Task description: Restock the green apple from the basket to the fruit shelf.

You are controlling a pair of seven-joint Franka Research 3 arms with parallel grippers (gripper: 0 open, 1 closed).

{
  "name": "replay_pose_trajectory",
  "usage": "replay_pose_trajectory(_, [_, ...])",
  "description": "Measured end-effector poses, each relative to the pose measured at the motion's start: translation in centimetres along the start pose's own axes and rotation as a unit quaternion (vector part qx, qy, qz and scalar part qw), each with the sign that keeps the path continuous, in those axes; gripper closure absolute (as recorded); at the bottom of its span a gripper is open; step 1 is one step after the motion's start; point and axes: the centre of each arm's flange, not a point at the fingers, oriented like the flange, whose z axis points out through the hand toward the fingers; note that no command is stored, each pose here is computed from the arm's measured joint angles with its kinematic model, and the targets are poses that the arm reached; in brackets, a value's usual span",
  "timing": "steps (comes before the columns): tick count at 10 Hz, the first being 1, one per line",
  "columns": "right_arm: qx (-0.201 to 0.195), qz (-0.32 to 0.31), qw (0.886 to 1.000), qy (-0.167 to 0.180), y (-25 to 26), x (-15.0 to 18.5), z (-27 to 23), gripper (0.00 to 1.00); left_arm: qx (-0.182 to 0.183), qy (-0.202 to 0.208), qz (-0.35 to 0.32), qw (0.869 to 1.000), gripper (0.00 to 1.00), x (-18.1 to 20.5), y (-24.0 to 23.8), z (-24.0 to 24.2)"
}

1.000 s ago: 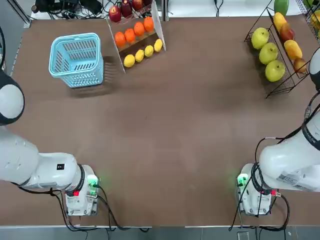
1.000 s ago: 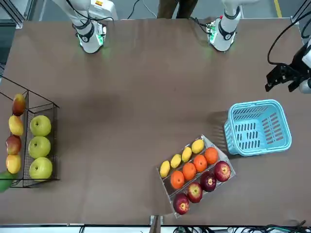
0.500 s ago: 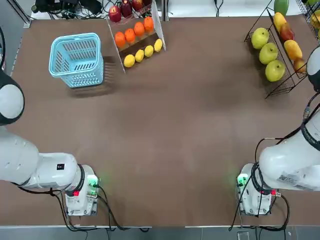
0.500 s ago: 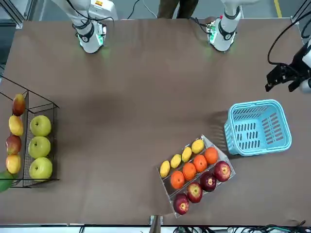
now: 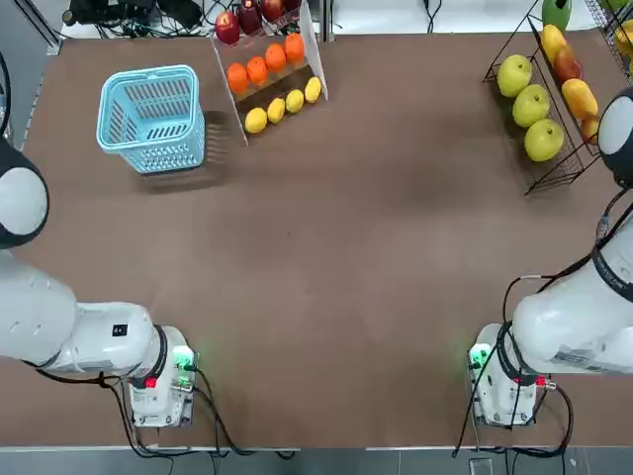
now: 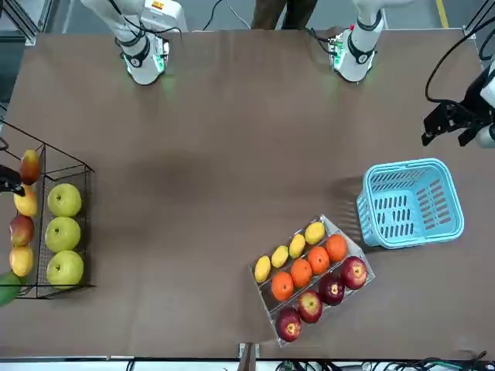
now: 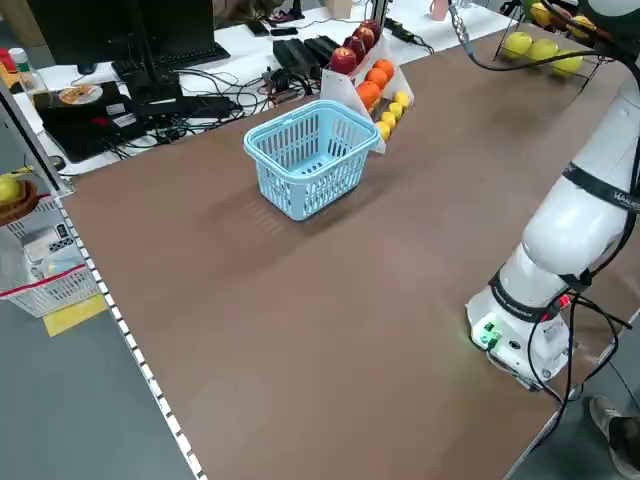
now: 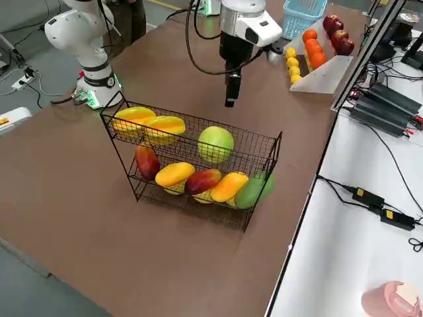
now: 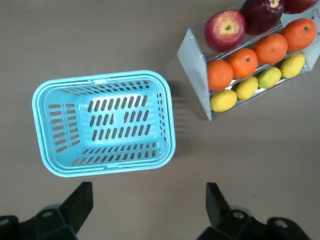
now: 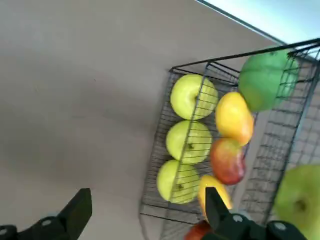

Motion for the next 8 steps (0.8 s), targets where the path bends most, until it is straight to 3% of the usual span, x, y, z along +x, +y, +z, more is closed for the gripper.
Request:
replay_pose_trajectory(4, [0.01, 0.143, 0.99, 0.004, -9.1, -0.2, -3.8, 0.0, 0.0, 0.0, 0.0, 1.0, 0.0, 0.0, 0.0, 0.0])
replay_pose_trajectory(8, [0.016, 0.193, 0.981, -0.008, -13.3, -3.6, -6.4, 0.0, 0.0, 0.0, 0.0, 1.0, 0.0, 0.0, -0.1, 0.0])
